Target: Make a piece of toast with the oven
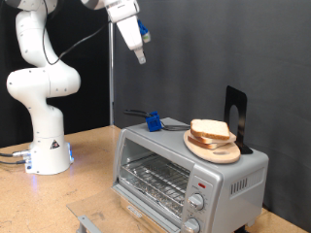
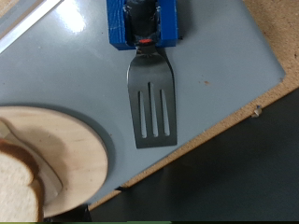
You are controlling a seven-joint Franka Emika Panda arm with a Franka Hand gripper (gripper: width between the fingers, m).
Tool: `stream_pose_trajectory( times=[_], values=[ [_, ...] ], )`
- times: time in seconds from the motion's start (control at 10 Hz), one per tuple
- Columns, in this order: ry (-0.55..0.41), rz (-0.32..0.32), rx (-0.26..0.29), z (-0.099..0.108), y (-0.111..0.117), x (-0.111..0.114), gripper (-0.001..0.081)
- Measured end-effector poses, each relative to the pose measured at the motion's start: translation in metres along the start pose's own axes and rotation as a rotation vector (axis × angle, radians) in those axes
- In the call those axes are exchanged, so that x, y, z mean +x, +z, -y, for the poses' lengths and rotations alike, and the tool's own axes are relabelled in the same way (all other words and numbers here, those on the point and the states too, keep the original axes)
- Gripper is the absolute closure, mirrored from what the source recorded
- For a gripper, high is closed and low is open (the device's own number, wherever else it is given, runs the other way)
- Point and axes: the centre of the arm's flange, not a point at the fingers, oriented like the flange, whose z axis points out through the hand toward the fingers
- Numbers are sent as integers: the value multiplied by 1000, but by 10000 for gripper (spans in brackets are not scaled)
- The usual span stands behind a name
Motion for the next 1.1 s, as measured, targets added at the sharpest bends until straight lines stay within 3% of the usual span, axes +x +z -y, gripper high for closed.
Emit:
stream_pose_trajectory(
  times=[0.6, 1.1],
  values=[
    [-8, 18, -58, -7, 82, -11, -2],
    [-10, 21, -48, -12, 127, -13, -2]
  ],
)
